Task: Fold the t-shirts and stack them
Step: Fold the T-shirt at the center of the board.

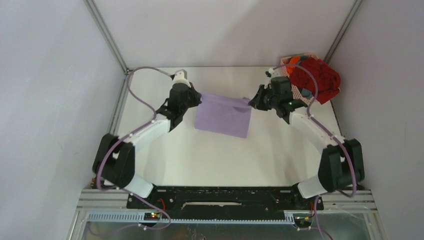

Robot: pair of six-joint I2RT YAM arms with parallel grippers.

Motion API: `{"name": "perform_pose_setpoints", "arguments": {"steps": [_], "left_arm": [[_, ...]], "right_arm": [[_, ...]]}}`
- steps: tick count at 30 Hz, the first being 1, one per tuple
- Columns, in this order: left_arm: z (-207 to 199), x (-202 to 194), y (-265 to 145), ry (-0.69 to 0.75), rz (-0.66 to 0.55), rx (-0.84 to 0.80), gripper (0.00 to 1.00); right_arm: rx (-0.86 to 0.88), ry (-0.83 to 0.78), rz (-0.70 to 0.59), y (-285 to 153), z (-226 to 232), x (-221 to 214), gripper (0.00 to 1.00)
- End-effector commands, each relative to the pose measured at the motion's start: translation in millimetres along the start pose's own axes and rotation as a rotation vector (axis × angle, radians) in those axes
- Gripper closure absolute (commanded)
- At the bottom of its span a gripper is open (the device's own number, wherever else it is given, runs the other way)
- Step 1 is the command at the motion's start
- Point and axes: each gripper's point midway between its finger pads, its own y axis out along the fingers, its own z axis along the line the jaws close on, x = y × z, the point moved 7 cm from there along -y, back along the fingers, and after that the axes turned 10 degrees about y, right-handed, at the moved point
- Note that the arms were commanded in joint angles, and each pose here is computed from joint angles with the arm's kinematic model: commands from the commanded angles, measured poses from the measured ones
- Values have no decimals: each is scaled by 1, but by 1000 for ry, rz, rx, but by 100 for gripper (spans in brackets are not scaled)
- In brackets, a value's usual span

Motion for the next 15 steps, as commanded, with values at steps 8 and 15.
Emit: {"name": "perform_pose_setpoints", "arguments": {"steps": [8, 15], "left_arm": [[10, 22, 110, -16, 62, -5, 100], [29, 2, 160, -68, 124, 62, 98]], "right_arm": [[-27, 78, 18, 76, -39, 42, 100], [-71, 125, 95, 139, -72, 53, 100]]}}
